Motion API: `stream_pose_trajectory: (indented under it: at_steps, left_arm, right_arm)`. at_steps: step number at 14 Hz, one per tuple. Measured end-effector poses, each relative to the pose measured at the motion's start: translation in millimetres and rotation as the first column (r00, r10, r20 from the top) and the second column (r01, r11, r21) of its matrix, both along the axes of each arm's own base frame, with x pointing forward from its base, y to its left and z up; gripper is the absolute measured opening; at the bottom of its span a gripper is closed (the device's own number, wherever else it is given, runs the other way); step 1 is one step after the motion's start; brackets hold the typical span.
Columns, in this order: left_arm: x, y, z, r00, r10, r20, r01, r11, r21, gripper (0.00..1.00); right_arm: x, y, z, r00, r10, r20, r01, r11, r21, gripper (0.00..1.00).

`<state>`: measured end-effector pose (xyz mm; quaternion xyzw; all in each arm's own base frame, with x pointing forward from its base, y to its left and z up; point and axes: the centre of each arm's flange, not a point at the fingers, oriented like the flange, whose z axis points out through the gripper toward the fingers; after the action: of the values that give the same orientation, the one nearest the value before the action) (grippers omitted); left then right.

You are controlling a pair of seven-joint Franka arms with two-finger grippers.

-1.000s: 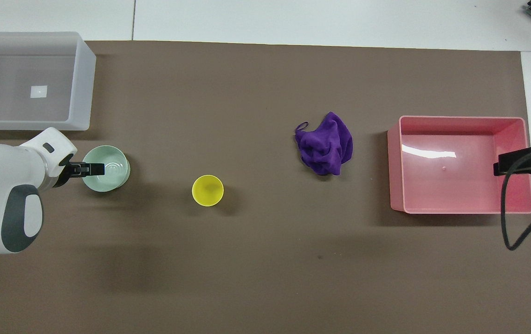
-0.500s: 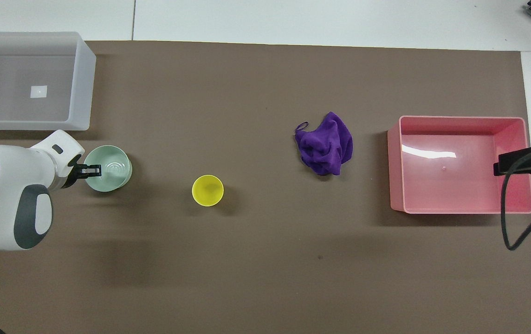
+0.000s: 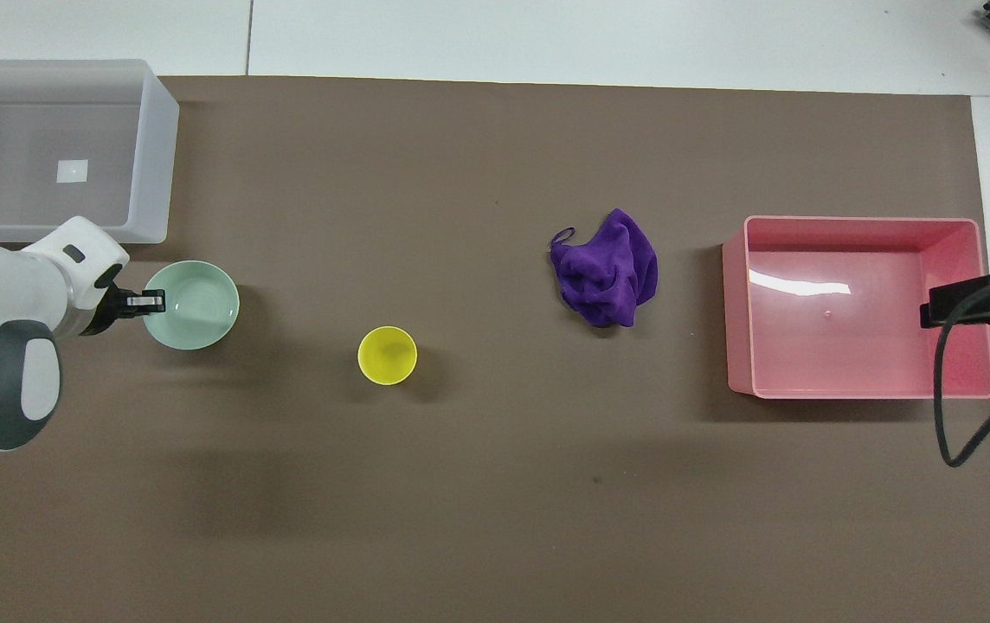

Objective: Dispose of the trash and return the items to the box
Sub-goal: 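Lift the green bowl with the left gripper into the clear box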

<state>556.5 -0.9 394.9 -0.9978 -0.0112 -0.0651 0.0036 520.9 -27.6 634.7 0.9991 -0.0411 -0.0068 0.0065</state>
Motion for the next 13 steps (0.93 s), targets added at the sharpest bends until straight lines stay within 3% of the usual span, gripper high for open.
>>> stream_pose_trajectory:
  at_steps: [2, 5, 8, 13]
  left_arm:
    - [15, 8, 42, 1.0, 0.014, 0.023, -0.014, 1.0, 0.001, 0.03]
    - [38, 27, 84, 0.993, 0.044, 0.106, -0.045, 0.999, 0.001, 0.03]
    - [71, 46, 91, 0.982, 0.071, 0.175, -0.072, 0.997, 0.003, 0.03]
    - [145, 97, 63, 0.968, 0.13, 0.213, -0.135, 0.991, 0.008, 0.03]
  right_arm:
    - [0.0, 0, 0, 1.0, 0.0, 0.0, 0.0, 1.0, 0.0, 1.0]
    - [-0.6, 0, 0, 1.0, 0.0, -0.004, 0.0, 1.0, 0.0, 1.0]
    - [5.4, 3, -4, 0.999, 0.006, 0.038, -0.006, 1.0, 0.0, 1.0]
    - [34.2, 57, -68, 0.986, 0.084, 0.143, -0.085, 0.996, -0.003, 1.0]
